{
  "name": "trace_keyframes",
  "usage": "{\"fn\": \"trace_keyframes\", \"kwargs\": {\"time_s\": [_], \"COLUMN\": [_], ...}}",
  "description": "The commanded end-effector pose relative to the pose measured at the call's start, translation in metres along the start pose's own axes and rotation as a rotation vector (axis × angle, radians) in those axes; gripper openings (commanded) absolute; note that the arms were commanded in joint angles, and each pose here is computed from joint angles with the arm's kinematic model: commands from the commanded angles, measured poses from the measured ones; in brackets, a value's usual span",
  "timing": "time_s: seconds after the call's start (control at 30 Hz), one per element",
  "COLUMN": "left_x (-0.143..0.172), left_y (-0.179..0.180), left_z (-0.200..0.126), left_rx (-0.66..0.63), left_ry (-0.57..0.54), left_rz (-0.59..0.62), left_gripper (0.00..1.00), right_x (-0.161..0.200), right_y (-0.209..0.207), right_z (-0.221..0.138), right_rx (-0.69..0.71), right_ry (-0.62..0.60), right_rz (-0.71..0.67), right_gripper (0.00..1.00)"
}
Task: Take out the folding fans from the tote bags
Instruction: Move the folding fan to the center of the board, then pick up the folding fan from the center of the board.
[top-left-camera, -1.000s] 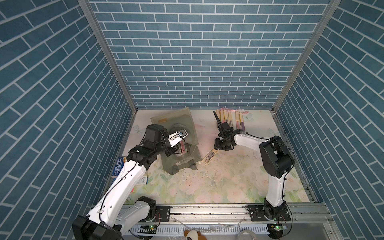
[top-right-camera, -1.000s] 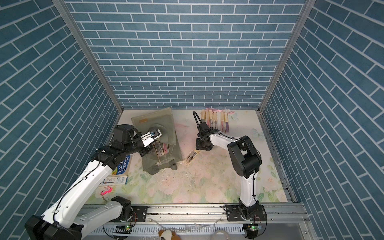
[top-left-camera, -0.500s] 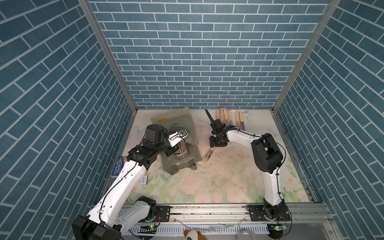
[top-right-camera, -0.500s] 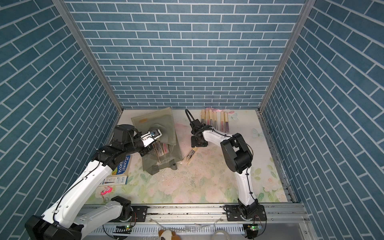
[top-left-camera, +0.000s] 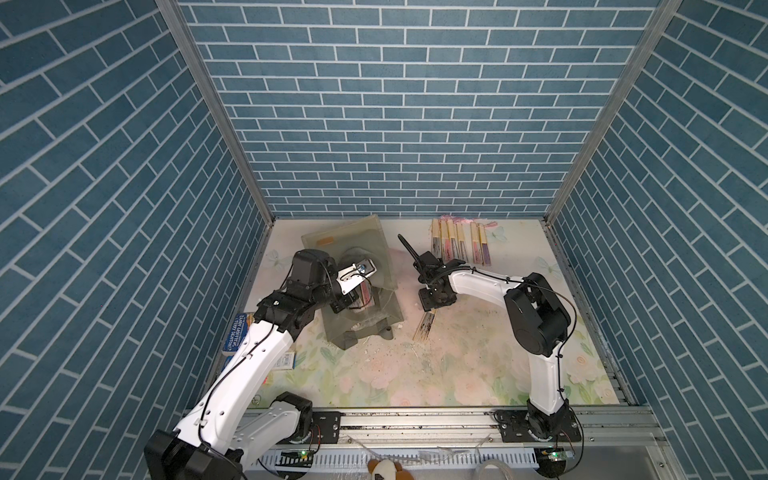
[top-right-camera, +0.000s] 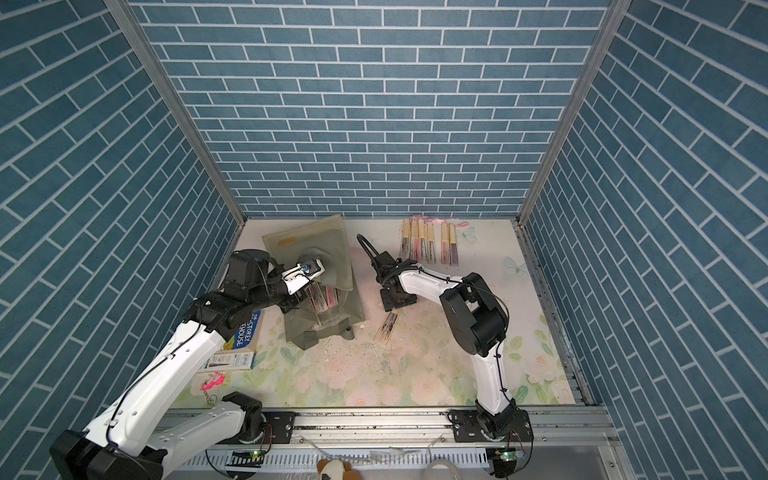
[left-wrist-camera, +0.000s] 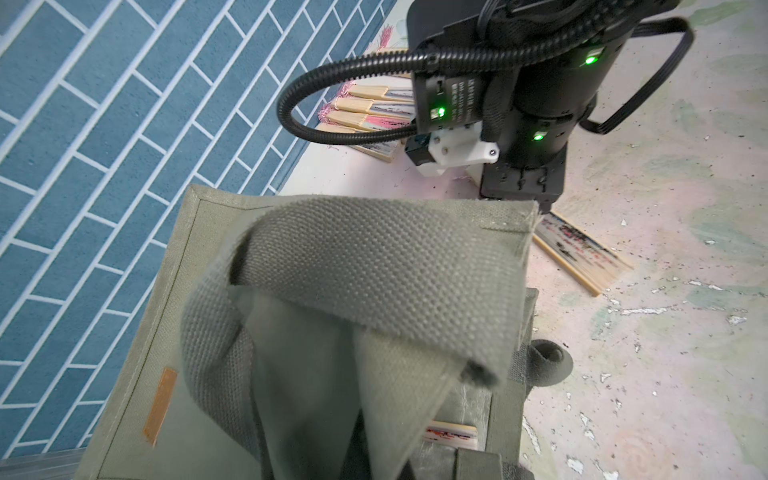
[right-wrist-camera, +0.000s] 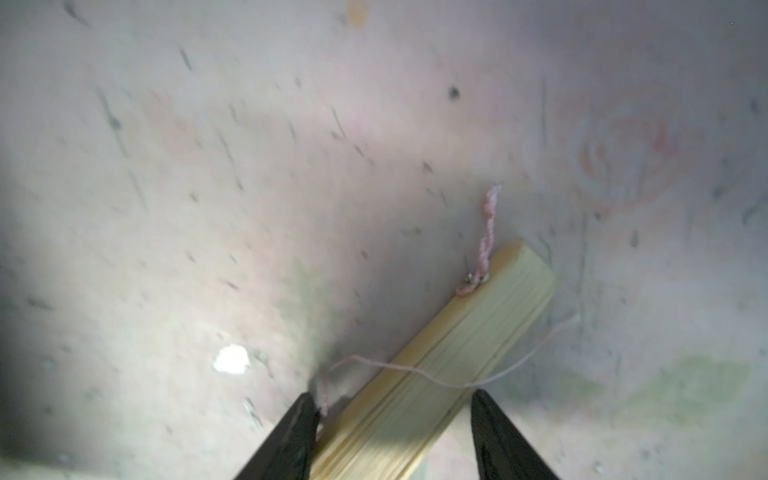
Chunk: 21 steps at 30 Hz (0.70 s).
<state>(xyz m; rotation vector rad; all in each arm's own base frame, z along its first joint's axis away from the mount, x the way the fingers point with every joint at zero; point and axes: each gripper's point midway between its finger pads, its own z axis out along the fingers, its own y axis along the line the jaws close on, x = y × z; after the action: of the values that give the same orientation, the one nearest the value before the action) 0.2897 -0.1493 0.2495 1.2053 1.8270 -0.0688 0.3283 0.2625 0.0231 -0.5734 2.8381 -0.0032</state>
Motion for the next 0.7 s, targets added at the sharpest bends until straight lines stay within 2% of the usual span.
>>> {"fn": "trace_keyframes", "kwargs": {"time_s": [0.0,0.07,0.2,0.33,0.67], "left_x": [-0.002,-0.001,-0.001,-0.001,0.001], "left_y": [0.003,0.002,0.002,0.002,0.002], "left_z": [-0.001,0.0,0.001,0.002,0.003], "left_rx": [-0.019,-0.019,-0.018,-0.015,-0.013], "left_ry": [-0.012,-0.011,-0.009,-0.006,0.002], "left_rz": [0.005,0.008,0.004,0.004,0.0], "left_gripper": [0.0,0.0,0.0,0.0,0.0], "right_x": [0.035,0.042,0.05,0.051,0.085], "right_y": [-0.034,-0.046,-0.064,-0.051,-0.052], "right_z": [-0.007,-0.01,-0.012,-0.012,-0.008], "right_rx": [0.108,0.126,0.13,0.047,0.028], "right_ry": [0.087,0.088,0.083,0.059,0.098], "right_rz": [-0.112,-0.121,-0.042,0.053,0.233], "right_gripper": [0.61,0.62,0.63,0.63,0.62]}}
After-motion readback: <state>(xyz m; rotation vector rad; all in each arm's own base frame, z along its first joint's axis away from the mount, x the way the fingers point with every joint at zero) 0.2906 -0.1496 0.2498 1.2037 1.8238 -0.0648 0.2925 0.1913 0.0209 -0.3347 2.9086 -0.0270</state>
